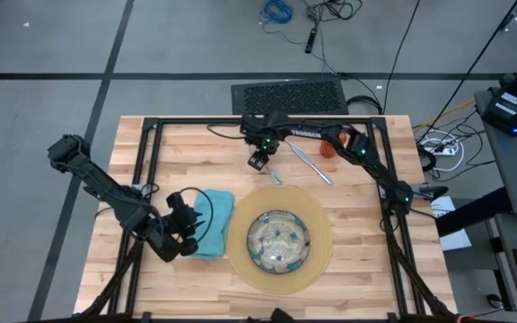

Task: Set table place
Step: Put the silver fork on the blue napkin

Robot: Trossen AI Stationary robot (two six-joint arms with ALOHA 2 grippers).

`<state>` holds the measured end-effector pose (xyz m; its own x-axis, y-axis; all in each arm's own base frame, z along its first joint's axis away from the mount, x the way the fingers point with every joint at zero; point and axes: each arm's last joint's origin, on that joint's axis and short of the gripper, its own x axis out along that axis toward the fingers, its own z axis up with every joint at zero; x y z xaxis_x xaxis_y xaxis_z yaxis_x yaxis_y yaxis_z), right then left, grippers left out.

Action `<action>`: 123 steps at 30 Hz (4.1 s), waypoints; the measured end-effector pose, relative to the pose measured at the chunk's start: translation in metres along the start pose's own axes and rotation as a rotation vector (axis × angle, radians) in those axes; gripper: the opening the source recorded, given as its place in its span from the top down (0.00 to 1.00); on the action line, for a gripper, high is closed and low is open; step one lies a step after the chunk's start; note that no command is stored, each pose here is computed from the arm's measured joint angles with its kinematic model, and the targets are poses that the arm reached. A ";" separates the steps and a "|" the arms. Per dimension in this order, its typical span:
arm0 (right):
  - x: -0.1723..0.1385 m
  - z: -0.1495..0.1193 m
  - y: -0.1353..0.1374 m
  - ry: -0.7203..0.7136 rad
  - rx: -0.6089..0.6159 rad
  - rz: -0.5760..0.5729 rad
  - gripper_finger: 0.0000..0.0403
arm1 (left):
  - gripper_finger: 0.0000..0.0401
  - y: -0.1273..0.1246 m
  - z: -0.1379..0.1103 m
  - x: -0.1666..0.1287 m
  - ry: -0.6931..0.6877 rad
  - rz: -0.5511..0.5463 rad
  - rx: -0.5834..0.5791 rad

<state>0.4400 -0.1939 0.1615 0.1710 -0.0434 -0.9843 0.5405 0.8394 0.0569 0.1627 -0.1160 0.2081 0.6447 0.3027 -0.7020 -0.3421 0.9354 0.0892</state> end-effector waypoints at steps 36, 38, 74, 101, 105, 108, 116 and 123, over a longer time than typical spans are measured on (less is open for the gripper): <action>0.017 -0.009 0.019 0.067 0.153 0.094 0.64 | 0.76 -0.013 -0.012 -0.016 -0.042 -0.076 0.043; 0.030 -0.015 0.017 0.089 0.142 0.052 0.64 | 0.76 -0.014 -0.013 -0.016 -0.043 -0.080 0.044; -0.107 0.013 0.060 -0.492 -0.115 0.388 1.00 | 0.76 -0.010 -0.007 -0.013 -0.162 0.021 0.021; -0.150 0.036 0.109 -1.052 -0.229 0.374 1.00 | 0.74 0.045 0.006 0.012 -0.669 0.600 -0.248; -0.148 0.038 0.110 -1.070 -0.257 0.375 1.00 | 0.69 0.053 -0.008 0.021 -0.683 0.589 -0.323; -0.150 0.038 0.111 -1.091 -0.290 0.366 1.00 | 0.67 0.058 -0.017 0.024 -0.731 0.575 -0.380; -0.141 0.046 0.120 -1.206 -0.370 0.349 1.00 | 0.66 0.061 -0.020 0.023 -0.767 0.536 -0.473; -0.119 0.053 0.121 -1.217 -0.394 0.329 1.00 | 0.66 0.065 -0.017 0.008 -0.797 0.470 -0.544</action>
<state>0.5286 -0.1154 0.2941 0.9853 -0.0908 -0.1444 0.0928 0.9957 0.0075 0.1342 -0.0563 0.1960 0.5620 0.8271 0.0014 -0.8039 0.5467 -0.2343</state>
